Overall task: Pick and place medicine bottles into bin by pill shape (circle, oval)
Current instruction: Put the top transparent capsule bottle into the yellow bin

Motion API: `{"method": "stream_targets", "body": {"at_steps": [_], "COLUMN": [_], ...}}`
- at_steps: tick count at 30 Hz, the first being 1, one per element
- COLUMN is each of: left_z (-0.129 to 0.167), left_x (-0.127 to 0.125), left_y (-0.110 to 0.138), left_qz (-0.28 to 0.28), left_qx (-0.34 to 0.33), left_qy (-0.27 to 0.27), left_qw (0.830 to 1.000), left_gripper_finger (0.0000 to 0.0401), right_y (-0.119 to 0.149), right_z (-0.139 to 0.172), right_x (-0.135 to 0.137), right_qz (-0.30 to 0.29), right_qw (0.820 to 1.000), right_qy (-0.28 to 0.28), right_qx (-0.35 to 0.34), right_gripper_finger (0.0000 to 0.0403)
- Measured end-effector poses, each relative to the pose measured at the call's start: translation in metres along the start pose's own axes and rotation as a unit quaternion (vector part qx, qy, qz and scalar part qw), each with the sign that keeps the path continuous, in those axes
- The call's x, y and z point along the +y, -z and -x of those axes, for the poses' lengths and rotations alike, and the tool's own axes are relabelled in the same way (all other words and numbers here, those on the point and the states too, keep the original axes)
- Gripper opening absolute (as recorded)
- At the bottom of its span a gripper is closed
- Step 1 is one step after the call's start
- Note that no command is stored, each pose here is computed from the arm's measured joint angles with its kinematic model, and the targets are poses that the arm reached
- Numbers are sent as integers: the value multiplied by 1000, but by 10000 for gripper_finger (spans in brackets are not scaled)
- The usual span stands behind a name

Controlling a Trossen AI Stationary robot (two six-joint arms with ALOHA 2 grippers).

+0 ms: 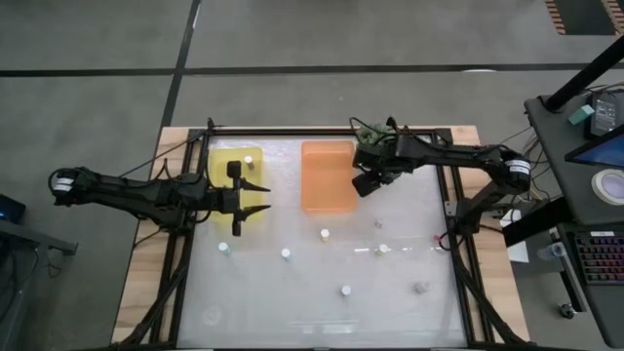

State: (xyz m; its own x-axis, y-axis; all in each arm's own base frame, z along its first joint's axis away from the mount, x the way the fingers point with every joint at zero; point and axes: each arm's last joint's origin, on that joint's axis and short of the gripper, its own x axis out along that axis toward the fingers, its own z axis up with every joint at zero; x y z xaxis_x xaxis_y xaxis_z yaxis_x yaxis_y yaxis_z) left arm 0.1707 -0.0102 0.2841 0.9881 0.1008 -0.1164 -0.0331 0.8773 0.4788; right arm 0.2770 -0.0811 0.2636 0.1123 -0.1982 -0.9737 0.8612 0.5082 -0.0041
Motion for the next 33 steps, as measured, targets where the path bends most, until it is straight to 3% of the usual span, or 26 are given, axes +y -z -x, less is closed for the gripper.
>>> {"method": "stream_targets", "body": {"at_steps": [9, 14, 19, 24, 33], "left_z": [2, 14, 31, 42, 50], "left_x": [-2, 6, 9, 13, 16], "left_y": [5, 9, 13, 10, 9], "left_qz": [82, 161, 199, 184, 152], "left_qx": [28, 75, 85, 66, 51], "left_qy": [9, -102, -125, -130, -134], "left_qw": [996, 979, 968, 972, 978], "left_gripper_finger": [173, 173, 173, 173, 173], "right_y": [2, -5, -14, -25, -60], "right_z": [57, 71, 78, 74, 52], "right_x": [35, 52, 64, 82, 125], "right_qz": [84, 110, 120, 130, 168], "right_qw": [985, 964, 941, 923, 916], "right_qy": [-70, -146, -212, -255, -243], "right_qx": [-131, -192, -237, -258, -273], "right_gripper_finger": [143, 143, 143, 143, 143]}}
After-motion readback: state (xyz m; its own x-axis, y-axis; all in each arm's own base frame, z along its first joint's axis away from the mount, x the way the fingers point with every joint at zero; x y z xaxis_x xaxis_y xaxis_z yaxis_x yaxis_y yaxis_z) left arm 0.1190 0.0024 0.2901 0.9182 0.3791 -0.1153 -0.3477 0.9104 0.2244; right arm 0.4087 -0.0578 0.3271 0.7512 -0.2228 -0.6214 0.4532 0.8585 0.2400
